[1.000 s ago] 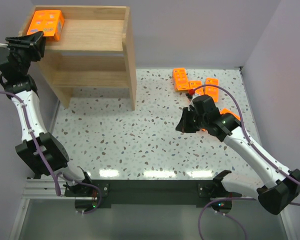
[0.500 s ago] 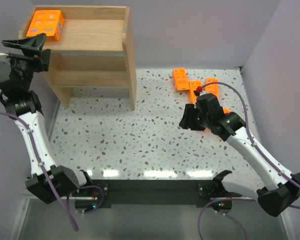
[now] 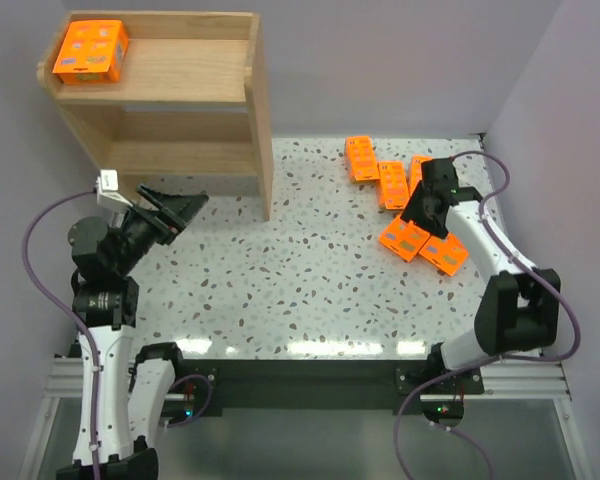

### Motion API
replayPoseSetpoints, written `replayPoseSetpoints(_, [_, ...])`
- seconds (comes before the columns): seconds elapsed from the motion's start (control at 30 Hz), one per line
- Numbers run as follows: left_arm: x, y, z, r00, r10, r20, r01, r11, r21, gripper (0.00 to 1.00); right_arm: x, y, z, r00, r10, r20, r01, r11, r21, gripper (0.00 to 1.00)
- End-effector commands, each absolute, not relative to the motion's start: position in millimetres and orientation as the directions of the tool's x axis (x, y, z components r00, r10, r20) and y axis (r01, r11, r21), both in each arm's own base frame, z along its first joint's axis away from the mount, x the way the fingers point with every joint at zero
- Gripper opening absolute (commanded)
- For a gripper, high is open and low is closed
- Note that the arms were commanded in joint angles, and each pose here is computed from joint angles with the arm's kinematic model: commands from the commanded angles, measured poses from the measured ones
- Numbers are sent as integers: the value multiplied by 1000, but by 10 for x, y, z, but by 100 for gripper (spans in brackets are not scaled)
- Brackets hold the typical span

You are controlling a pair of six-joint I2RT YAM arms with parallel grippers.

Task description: Place and organize the cleaning sponges onto the shelf

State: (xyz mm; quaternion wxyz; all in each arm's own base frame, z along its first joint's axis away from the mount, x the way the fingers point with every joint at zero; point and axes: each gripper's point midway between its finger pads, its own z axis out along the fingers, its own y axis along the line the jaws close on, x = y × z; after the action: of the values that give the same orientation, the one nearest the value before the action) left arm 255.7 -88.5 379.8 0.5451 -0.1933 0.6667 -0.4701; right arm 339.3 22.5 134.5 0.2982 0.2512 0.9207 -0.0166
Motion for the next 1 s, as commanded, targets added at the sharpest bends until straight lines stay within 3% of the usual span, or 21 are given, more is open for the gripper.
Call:
replayPoseSetpoints(0.0, [2320,-1055,3192,-480,-665,-573,223,539,-812,83,3887,-6,1324,-608,467,-642,537,837,100,66])
replayPoseSetpoints(0.47, [1757,-1153,2828,-535,-598,-597,221,583,-782,83,4501,-495,797,-588,432,-684,598,801,-9,62])
replayPoseSetpoints(0.6, [1743,-1149,2723,-552,-595,-584,197,588,-785,83,4465,-461,547,-650,437,-622,585,810,-41,61])
replayPoseSetpoints(0.97, [1780,-1071,2389,-585,-559,-588,134,648,-749,81,3912,55,258,-626,627,-463,637,754,161,58])
